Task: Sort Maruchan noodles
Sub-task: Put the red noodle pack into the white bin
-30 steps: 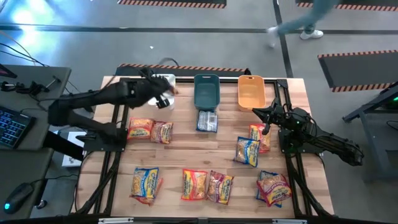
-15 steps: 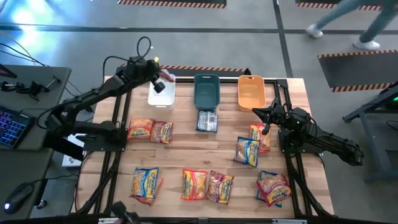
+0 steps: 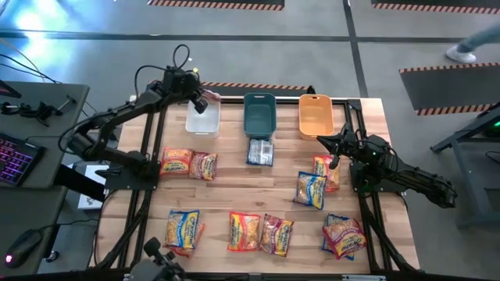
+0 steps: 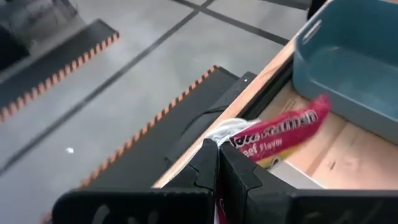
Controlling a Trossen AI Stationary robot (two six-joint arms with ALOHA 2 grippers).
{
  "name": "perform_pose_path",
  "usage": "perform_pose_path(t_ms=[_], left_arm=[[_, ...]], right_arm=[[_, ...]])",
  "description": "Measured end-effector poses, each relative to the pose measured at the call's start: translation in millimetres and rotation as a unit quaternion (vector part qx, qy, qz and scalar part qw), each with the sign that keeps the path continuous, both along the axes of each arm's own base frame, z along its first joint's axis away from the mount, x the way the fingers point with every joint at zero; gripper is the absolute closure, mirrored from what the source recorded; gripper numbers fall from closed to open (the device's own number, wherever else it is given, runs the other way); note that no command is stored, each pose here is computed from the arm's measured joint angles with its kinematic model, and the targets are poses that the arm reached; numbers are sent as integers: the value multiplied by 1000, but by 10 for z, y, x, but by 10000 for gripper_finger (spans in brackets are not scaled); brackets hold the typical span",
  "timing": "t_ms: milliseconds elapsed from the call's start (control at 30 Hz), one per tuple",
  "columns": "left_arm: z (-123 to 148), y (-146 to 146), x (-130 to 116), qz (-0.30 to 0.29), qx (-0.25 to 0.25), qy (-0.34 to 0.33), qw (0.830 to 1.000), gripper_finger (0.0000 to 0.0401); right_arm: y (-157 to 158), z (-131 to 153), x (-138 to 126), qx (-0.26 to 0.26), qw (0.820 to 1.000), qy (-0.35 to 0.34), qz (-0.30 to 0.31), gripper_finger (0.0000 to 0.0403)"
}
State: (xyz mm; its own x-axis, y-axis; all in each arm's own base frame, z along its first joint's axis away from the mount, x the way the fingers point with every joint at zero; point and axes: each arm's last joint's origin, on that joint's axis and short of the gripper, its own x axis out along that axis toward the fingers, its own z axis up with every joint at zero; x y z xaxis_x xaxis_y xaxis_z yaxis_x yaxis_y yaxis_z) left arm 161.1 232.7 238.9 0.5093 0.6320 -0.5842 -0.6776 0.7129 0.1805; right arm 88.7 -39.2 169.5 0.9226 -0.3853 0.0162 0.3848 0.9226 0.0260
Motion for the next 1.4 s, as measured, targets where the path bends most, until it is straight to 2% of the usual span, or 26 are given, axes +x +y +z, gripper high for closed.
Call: perform_pose_path(t_ms=[133, 267, 500, 733, 933, 1067, 1267, 1400], left_arm=[[-80, 65, -34, -11, -43, -30, 999, 401], [-137, 96, -16, -23, -54, -34, 998, 401], [-265, 175, -23, 5, -82, -35, 996, 401], [-121, 130, 40, -7, -84, -109, 990, 401], [-112, 133, -4, 20, -140, -159, 977, 401], [-159, 128, -30, 37, -160, -175, 971, 401], [-340, 99, -116, 12, -166, -228, 959, 401], [-387, 107, -163, 12, -138, -216, 966, 401]], right_arm=[[0, 0, 0, 0, 1000, 0, 0, 399], [0, 0, 0, 0, 1000, 0, 0, 399], [0, 0, 0, 0, 1000, 0, 0, 399], [0, 0, 0, 0, 1000, 0, 0, 399], [0, 0, 0, 0, 1000, 0, 0, 399], [0, 0, 0, 0, 1000, 0, 0, 399], [0, 0, 0, 0, 1000, 0, 0, 399], [0, 0, 0, 0, 1000, 0, 0, 399]])
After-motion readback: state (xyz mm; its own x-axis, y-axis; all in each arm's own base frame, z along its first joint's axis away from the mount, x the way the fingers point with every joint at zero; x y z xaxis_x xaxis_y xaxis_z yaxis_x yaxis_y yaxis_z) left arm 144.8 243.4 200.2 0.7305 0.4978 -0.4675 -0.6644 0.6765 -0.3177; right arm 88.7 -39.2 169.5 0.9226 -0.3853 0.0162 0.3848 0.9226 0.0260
